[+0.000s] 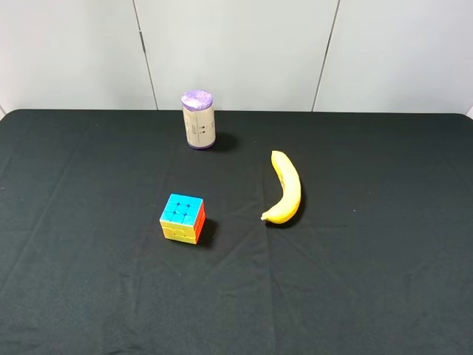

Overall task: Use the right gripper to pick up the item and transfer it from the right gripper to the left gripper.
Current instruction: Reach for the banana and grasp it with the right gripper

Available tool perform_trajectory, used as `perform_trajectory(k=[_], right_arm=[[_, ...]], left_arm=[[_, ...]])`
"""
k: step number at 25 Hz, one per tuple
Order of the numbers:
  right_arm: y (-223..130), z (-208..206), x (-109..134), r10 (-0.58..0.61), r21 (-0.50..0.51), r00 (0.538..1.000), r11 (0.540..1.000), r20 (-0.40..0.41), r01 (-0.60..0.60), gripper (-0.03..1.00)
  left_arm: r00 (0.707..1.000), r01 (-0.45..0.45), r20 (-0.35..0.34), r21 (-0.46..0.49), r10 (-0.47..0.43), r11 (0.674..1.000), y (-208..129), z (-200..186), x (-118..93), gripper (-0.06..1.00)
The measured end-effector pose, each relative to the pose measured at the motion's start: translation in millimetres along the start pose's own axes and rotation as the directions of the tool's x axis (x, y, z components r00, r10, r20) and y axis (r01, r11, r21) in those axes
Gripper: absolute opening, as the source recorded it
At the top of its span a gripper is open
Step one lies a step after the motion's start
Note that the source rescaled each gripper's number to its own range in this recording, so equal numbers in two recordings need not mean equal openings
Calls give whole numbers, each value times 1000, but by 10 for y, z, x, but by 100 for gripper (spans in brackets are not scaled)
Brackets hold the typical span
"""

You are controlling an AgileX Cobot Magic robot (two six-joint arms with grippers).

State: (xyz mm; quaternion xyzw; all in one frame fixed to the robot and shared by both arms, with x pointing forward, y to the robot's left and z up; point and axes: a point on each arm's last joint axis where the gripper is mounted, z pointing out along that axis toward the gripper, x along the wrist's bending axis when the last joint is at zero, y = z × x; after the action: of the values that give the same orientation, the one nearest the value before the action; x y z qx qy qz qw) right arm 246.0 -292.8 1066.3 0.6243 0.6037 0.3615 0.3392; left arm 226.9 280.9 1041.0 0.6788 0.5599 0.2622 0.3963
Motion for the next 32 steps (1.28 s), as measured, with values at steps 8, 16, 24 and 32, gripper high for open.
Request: perform_trajectory(k=[8, 16, 24, 32], right_arm=[[707, 183, -7, 0, 142, 1000, 990, 0, 0, 100], [1254, 587, 72, -58, 248, 995, 966, -77, 75, 100], [1501, 1094, 485, -137, 409, 959, 883, -249, 232, 100], [1455, 1674, 1047, -152, 563, 927, 756, -343, 333, 100]], left_arm=[[1000, 0, 0, 0, 0, 1000, 0, 0, 0, 97], [1000, 0, 0, 0, 0, 1000, 0, 0, 0, 97], [1000, 0, 0, 0, 0, 1000, 0, 0, 0, 97], [1000, 0, 0, 0, 0, 1000, 0, 0, 0, 97]])
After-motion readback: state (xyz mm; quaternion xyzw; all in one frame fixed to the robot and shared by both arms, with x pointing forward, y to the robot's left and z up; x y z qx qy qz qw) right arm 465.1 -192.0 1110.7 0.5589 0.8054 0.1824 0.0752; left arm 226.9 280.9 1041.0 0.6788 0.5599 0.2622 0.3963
